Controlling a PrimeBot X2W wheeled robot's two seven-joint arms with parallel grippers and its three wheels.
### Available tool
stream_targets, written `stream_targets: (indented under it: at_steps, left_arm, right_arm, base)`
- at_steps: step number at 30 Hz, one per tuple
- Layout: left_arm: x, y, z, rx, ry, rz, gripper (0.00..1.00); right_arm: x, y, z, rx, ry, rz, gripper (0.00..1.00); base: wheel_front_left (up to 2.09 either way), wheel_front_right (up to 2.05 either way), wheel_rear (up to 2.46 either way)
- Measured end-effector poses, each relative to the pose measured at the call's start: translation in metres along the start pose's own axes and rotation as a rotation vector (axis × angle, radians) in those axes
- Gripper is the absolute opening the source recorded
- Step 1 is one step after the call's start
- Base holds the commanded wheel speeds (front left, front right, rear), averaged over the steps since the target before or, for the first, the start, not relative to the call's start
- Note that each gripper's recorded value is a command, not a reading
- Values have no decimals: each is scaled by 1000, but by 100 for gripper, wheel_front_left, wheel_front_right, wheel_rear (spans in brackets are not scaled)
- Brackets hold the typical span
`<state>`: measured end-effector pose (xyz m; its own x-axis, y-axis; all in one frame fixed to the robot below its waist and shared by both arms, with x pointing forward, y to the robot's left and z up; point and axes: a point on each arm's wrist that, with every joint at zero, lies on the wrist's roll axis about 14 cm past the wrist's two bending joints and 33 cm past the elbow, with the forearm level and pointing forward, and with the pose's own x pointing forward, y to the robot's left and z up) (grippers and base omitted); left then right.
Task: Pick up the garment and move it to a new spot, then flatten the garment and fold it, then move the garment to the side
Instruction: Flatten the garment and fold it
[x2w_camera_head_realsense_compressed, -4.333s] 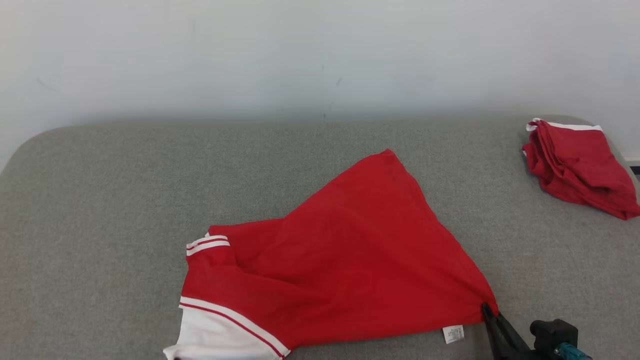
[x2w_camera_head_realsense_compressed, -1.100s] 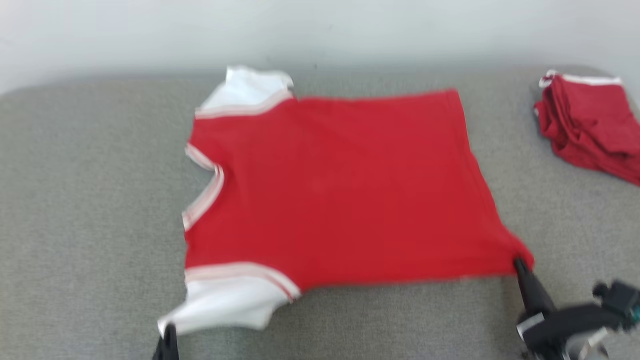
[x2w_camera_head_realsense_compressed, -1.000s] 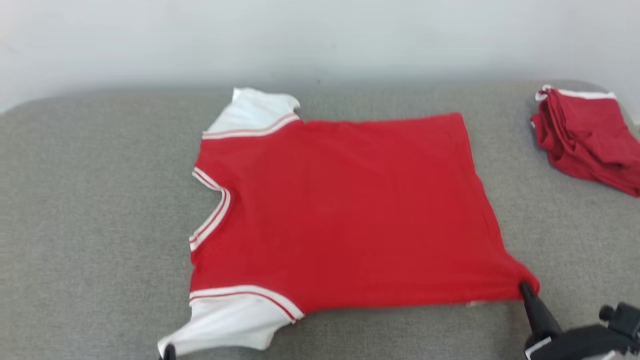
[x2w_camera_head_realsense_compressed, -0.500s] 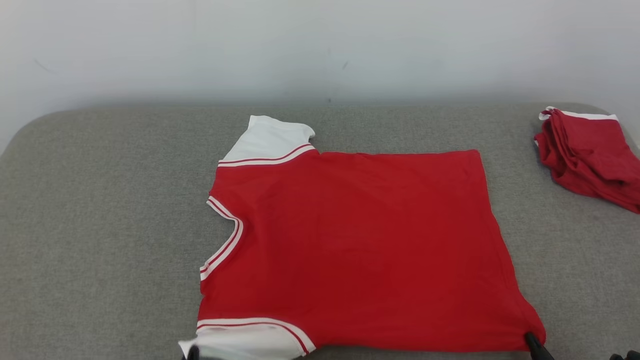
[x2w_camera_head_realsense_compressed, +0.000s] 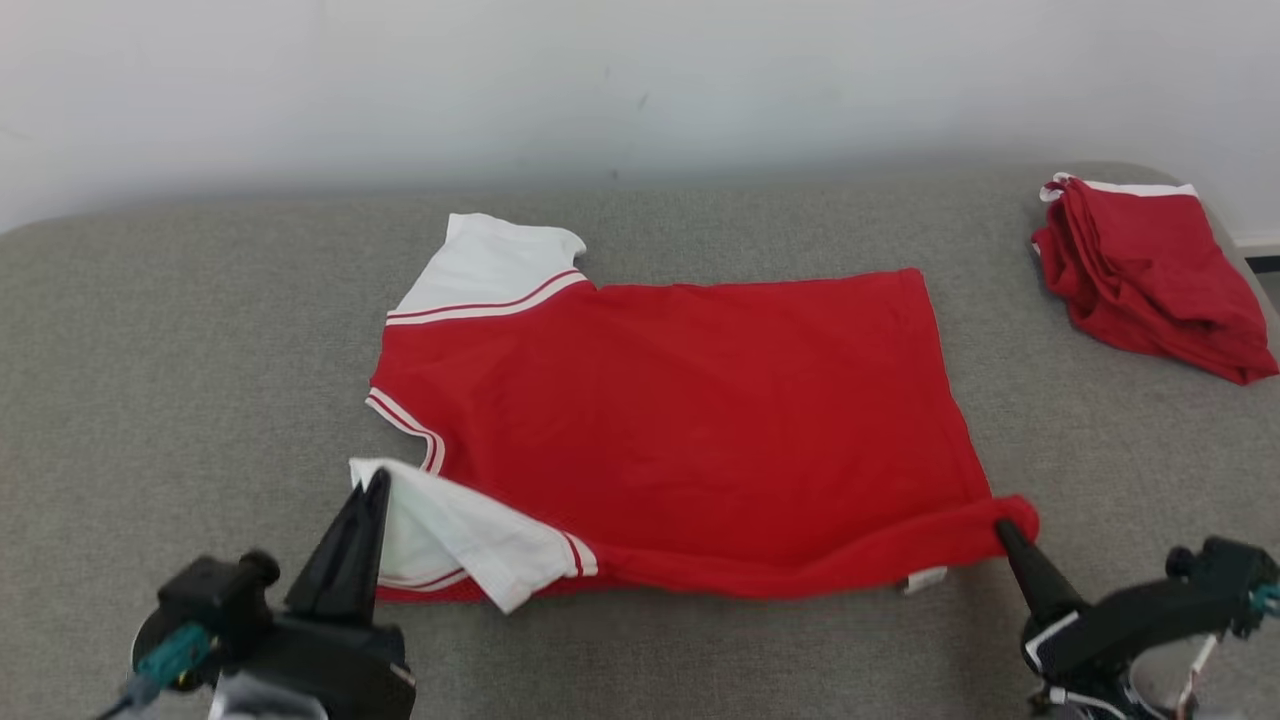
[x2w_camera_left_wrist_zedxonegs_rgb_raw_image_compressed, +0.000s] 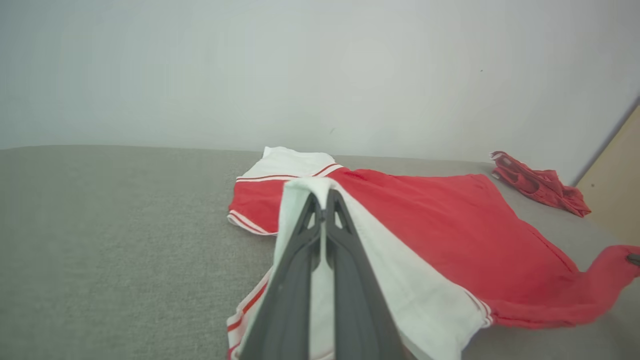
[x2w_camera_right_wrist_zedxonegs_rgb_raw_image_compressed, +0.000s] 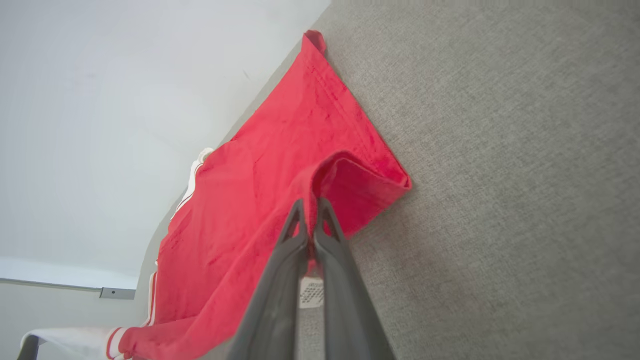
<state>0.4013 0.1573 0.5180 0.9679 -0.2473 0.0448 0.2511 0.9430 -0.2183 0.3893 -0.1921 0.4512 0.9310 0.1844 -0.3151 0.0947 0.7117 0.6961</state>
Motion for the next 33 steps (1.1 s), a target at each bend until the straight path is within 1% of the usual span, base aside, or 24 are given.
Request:
stream_targets:
  at_steps: [8, 12, 16, 21, 22, 23, 24, 25, 26, 30, 33]
  left_arm:
    - [42, 22, -8, 42, 56, 12, 0]
    - [57, 21, -15, 83, 93, -5, 0]
    - [66, 27, -25, 125, 149, -7, 0]
    - [76, 26, -32, 128, 167, -14, 0]
    - [77, 27, -33, 129, 171, -13, 0]
    - [78, 28, -33, 132, 172, -11, 19]
    - [78, 29, -34, 138, 174, -10, 73]
    - [78, 29, -34, 142, 174, -9, 73]
    - [78, 29, -32, 139, 168, -7, 100]
    - [74, 28, -30, 136, 161, -6, 100]
    - [68, 30, -18, 114, 112, 8, 100]
  right_arm:
    - [38, 10, 20, -24, 9, -9, 0]
    - [53, 11, 27, -63, 15, -30, 0]
    - [66, 12, 29, -75, 20, -42, 0]
    - [74, 9, 30, -90, 4, -59, 0]
    - [75, 10, 33, -101, -12, -57, 5]
    - [76, 13, 34, -118, -17, -50, 100]
    - [76, 15, 34, -128, -21, -45, 100]
    - [76, 16, 35, -130, -33, -40, 100]
    - [75, 18, 37, -134, -48, -34, 100]
    - [68, 19, 49, -185, -106, -23, 100]
    - [58, 11, 47, -217, -119, -30, 100]
  base:
    - [0, 0, 0]
    - [0, 0, 0]
    - [0, 0, 0]
    - [0, 0, 0]
    - [0, 0, 0]
    - [0, 0, 0]
    - [0, 0, 0]
    - [0, 0, 0]
    - [0, 0, 0]
    - [0, 0, 0]
    - [0, 0, 0]
